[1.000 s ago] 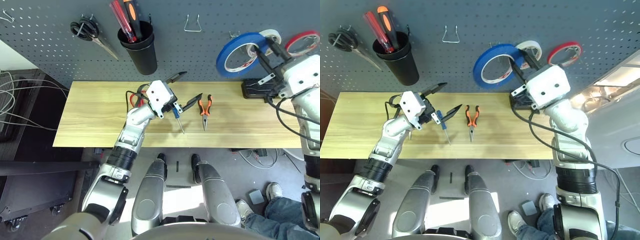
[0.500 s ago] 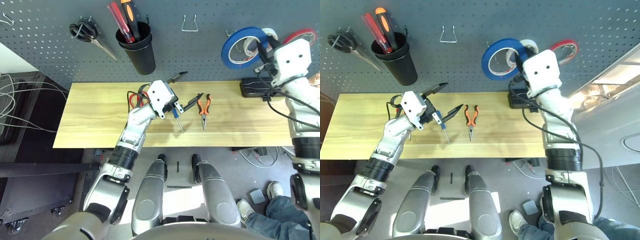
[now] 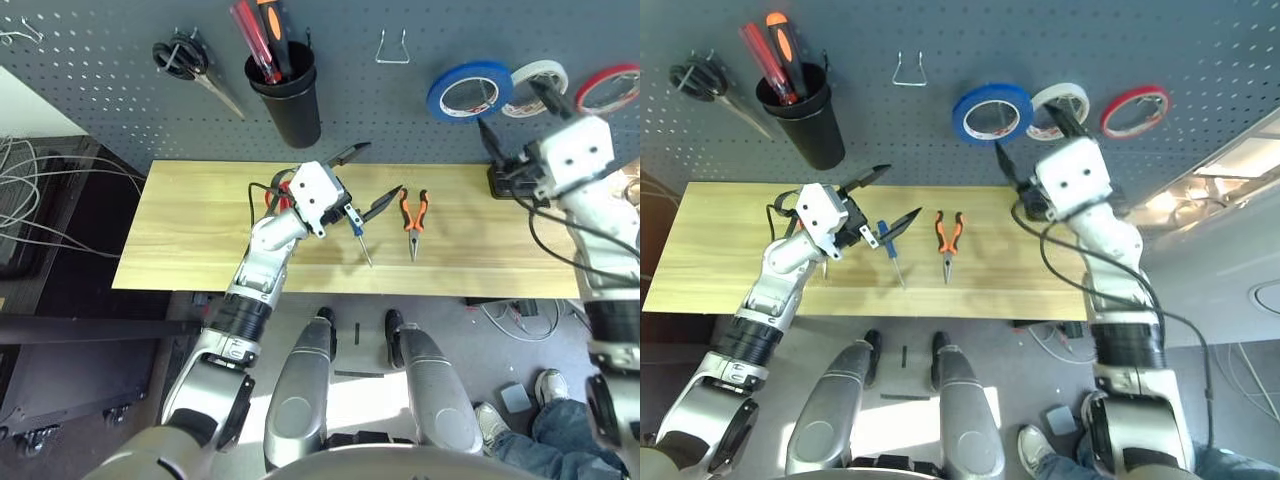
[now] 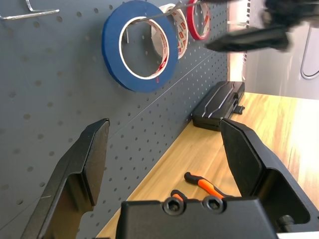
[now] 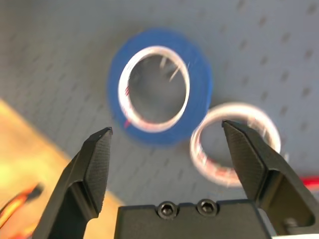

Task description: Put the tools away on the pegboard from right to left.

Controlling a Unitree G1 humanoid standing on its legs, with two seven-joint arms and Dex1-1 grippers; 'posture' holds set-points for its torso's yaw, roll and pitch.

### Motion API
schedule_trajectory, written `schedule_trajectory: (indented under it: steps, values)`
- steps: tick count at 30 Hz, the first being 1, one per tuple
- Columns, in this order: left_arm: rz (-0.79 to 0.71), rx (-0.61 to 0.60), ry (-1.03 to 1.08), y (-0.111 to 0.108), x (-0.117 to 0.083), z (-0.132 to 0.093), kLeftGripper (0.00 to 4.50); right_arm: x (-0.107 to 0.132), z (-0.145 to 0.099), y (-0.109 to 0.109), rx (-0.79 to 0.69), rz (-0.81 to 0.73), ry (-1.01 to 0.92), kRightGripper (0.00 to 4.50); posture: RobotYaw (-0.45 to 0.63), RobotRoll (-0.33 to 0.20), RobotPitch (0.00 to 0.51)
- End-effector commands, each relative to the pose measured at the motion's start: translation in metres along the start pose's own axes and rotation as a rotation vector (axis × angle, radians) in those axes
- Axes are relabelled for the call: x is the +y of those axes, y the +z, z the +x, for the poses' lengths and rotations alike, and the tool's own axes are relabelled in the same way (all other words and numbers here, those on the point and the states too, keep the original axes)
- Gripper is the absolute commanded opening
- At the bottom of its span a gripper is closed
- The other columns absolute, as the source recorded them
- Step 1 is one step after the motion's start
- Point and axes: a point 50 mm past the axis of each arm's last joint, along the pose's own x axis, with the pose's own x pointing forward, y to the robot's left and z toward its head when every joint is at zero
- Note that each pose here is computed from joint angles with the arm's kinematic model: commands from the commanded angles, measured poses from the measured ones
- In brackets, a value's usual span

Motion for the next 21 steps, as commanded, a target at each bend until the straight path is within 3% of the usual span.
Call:
schedule_trajectory:
  steps: [1, 5, 11, 16, 21]
  values:
    - [-0.016, 0.038, -0.021, -0.008, -0.005, -0.003, 4.5, 0.005, -0.009, -0.013, 0.101, 0.079, 0.036, 4.48, 0.03, 0.0, 0.359]
    - [-0.017, 0.065, -0.057, -0.011, -0.006, -0.001, 4.5, 0.027, -0.003, -0.03, 0.246, 0.264, 0.069, 4.48, 0.03, 0.0, 0.366]
    - [0.002, 0.109, -0.113, -0.013, -0.006, 0.0, 4.5, 0.061, 0.015, -0.033, 0.405, 0.482, 0.133, 4.48, 0.04, 0.0, 0.375]
    - [0.012, 0.233, -0.245, -0.026, -0.012, -0.011, 4.5, 0.091, 0.029, -0.041, 0.644, 0.762, 0.147, 4.48, 0.06, 0.0, 0.381]
    - [0.043, 0.318, -0.31, -0.033, -0.015, -0.019, 4.5, 0.105, 0.036, -0.047, 0.809, 0.853, 0.139, 4.48, 0.09, 0.0, 0.388]
